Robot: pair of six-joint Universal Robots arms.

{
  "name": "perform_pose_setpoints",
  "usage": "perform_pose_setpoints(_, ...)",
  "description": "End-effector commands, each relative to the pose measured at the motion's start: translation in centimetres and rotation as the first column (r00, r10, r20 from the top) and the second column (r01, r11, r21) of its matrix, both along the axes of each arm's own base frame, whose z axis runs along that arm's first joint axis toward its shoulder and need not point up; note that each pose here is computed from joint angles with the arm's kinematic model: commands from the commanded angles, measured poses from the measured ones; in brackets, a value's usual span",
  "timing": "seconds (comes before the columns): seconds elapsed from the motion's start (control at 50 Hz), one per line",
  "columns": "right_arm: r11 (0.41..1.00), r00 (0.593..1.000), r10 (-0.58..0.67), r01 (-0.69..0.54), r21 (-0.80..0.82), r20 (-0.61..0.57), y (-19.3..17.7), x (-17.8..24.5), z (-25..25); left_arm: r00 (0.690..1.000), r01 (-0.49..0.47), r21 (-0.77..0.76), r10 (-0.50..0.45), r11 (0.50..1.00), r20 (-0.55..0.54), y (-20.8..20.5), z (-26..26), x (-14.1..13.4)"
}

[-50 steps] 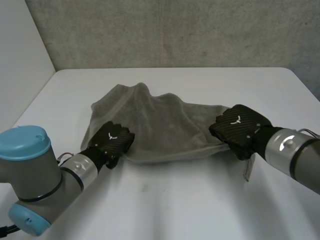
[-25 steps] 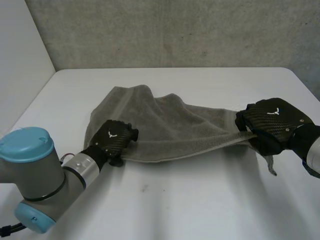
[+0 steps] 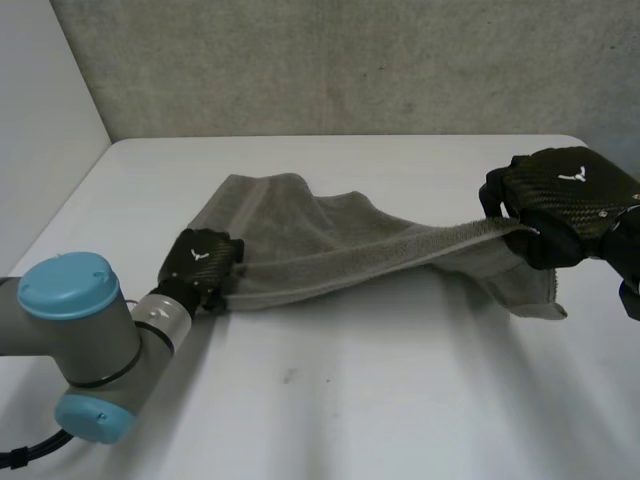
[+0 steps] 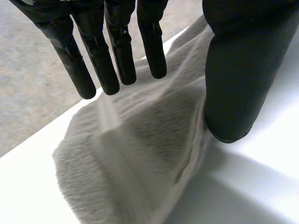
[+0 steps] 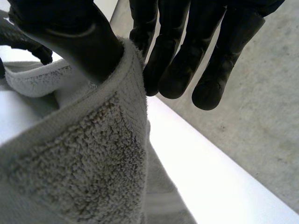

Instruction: Fold the towel.

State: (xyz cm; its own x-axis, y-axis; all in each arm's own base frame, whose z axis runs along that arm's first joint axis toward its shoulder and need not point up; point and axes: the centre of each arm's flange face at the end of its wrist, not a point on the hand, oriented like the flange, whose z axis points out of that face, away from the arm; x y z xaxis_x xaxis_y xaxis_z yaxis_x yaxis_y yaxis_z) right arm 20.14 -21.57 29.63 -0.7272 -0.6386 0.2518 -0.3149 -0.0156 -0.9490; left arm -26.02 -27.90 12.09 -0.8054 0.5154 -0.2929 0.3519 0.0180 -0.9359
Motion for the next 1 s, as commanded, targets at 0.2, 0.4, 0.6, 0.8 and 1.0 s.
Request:
perform_pose_setpoints(0.2,0.994,0.998,-0.051,0.054,-0.099,0.038,-0.5,-1.1,3.1,0.991,-0.134,-0.07,0.134,0.989,-0.006,-3.1,-0.1,1.5)
perform_pose_setpoints(0.4,0.994,0.997,-0.062,0.066,-0.084,0.039,-1.1,-1.4,2.7,0.985,-0.174,0.007,0.174,0.985,0.022,-3.3,-1.0,3.5)
perform_pose_setpoints(0.6,0.996,0.998,-0.057,0.059,-0.064,0.037,-0.9,-1.2,2.1,0.996,-0.082,0.102,0.084,0.991,-0.014,-2.1,-0.7,3.0)
perform_pose_setpoints(0.8,0.992,0.997,-0.065,0.068,-0.11,0.03,-1.7,-1.5,3.5,0.984,-0.172,0.046,0.173,0.984,-0.031,-3.3,3.3,5.8)
perform_pose_setpoints(1.0,0.989,0.988,-0.131,0.124,-0.08,-0.085,-1.8,-3.6,5.1,0.971,-0.233,-0.025,0.231,0.972,-0.065,0.4,12.2,9.3)
